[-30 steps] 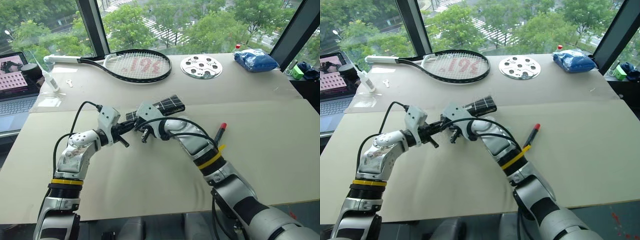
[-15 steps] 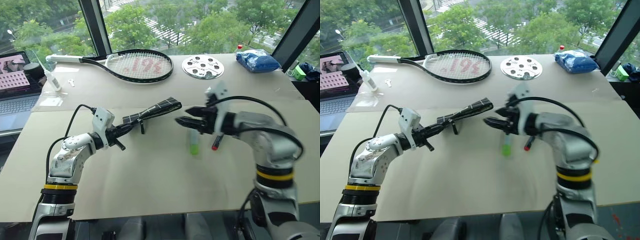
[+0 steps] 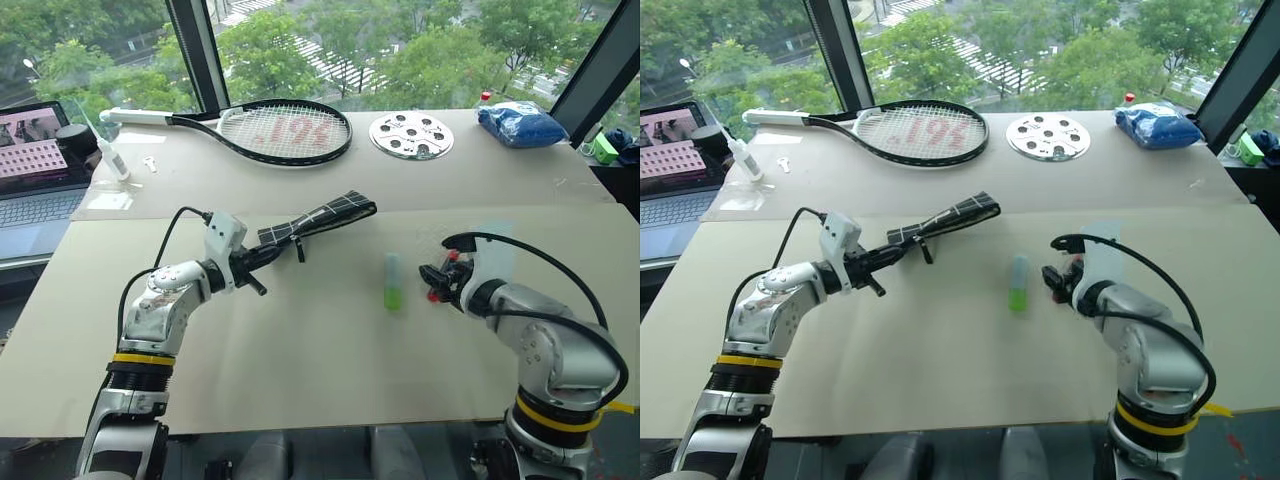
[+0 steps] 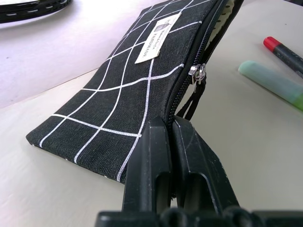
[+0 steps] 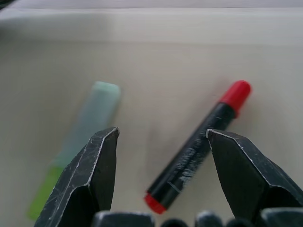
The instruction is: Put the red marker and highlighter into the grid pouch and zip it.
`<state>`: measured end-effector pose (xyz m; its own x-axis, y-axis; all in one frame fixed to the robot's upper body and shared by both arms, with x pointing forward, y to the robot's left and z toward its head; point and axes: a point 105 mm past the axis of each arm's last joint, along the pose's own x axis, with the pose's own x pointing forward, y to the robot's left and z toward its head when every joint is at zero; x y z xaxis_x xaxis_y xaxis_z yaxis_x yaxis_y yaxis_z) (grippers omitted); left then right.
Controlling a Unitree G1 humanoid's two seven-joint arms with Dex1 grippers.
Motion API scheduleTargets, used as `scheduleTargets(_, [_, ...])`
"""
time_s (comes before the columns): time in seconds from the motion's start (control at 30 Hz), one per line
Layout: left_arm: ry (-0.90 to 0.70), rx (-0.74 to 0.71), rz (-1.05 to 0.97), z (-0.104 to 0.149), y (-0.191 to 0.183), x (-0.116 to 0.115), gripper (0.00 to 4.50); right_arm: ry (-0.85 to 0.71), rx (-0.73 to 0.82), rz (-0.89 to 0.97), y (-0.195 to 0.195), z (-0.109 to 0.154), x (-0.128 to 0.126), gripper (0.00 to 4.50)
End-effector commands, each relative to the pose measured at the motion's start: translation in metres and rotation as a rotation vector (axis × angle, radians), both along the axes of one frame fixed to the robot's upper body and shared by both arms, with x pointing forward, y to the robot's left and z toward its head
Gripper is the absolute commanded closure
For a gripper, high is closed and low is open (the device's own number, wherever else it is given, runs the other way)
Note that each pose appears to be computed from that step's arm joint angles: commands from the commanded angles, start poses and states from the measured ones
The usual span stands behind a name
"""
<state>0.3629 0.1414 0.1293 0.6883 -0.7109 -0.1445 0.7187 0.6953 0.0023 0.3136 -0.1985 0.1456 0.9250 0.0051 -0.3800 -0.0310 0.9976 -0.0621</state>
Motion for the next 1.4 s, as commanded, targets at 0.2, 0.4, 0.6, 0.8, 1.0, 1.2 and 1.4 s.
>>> scheduleTargets(0.2, [-0.061, -0.01, -0.011, 0.012, -0.004, 0.003, 4.5, -0.042, -0.018, -0.071, -0.004, -0.003, 0.004, 1.18])
scheduleTargets(0.4, [-0.066, -0.011, 0.002, 0.012, -0.001, 0.001, 4.5, -0.035, -0.03, -0.051, 0.011, -0.013, 0.018, 1.18])
scheduleTargets(0.6, [-0.076, -0.011, 0.017, 0.016, 0.002, 0.0, 4.5, -0.008, -0.108, -0.097, 0.007, -0.033, 0.024, 1.18])
scheduleTargets(0.8, [-0.087, -0.008, 0.029, 0.02, 0.007, 0.0, 4.5, -0.022, -0.115, -0.14, -0.001, -0.04, 0.025, 2.48])
scheduleTargets(1.0, [-0.091, -0.005, 0.028, 0.022, 0.008, -0.001, 4.5, -0.093, -0.166, -0.134, -0.007, -0.026, 0.032, 3.97])
scheduleTargets(1.2, [-0.068, 0.002, 0.002, 0.019, 0.005, -0.001, 4.5, -0.403, -0.261, 0.256, 0.027, 0.05, 0.038, 3.97])
scheduleTargets(1.4, [-0.061, 0.002, -0.018, 0.018, 0.0, -0.001, 4.5, -0.568, -0.681, 0.847, 0.072, 0.068, -0.005, 3.97])
